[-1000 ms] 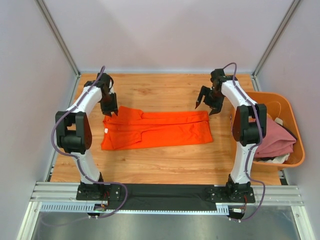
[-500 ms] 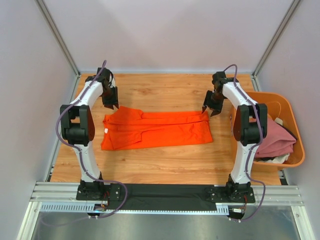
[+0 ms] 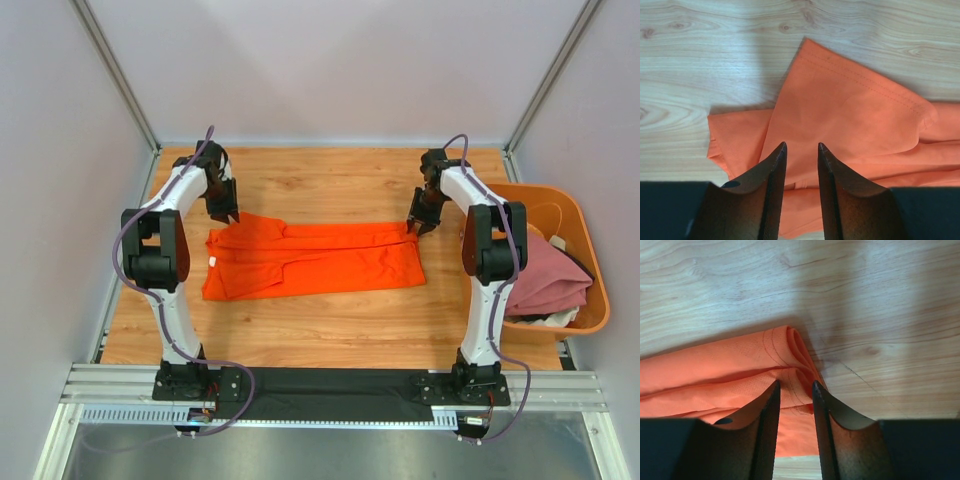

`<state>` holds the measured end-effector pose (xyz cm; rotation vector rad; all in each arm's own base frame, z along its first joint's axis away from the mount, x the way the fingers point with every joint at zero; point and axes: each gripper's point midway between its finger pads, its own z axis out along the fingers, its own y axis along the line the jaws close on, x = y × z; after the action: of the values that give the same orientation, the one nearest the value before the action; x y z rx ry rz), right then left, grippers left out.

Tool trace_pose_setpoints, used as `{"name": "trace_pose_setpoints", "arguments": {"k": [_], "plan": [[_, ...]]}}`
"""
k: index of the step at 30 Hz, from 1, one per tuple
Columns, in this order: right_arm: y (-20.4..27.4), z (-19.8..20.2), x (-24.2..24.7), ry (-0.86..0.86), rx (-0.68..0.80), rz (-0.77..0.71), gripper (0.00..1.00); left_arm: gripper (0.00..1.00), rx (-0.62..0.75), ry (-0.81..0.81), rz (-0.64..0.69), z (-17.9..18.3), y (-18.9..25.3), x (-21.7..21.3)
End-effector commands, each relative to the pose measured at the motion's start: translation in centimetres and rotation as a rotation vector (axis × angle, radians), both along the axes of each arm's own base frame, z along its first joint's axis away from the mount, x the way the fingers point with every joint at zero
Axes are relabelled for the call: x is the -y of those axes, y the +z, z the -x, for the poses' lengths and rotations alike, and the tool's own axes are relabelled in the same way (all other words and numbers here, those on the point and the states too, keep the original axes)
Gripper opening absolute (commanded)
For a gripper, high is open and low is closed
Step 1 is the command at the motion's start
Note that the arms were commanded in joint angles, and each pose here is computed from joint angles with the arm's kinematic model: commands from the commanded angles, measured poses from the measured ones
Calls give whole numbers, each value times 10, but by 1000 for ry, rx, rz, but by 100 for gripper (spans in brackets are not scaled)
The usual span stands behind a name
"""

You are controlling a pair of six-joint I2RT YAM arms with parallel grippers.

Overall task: Fold and stack the t-shirts
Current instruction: Fold the tshirt

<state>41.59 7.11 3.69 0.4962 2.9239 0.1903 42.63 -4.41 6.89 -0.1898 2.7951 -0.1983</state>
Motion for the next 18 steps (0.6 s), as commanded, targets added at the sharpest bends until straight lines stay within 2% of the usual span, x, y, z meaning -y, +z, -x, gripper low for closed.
{"name": "trace_pose_setpoints", "arguments": {"k": [1, 7, 18], "plan": [[6, -16, 1, -6, 54, 11, 34, 40, 73, 5, 26, -7, 24, 2], [7, -20, 2, -4, 63, 19, 35, 46, 76, -16, 37, -14, 19, 5], [10, -24, 3, 10, 64, 22, 40, 48, 60, -46, 10, -37, 2, 2]]}}
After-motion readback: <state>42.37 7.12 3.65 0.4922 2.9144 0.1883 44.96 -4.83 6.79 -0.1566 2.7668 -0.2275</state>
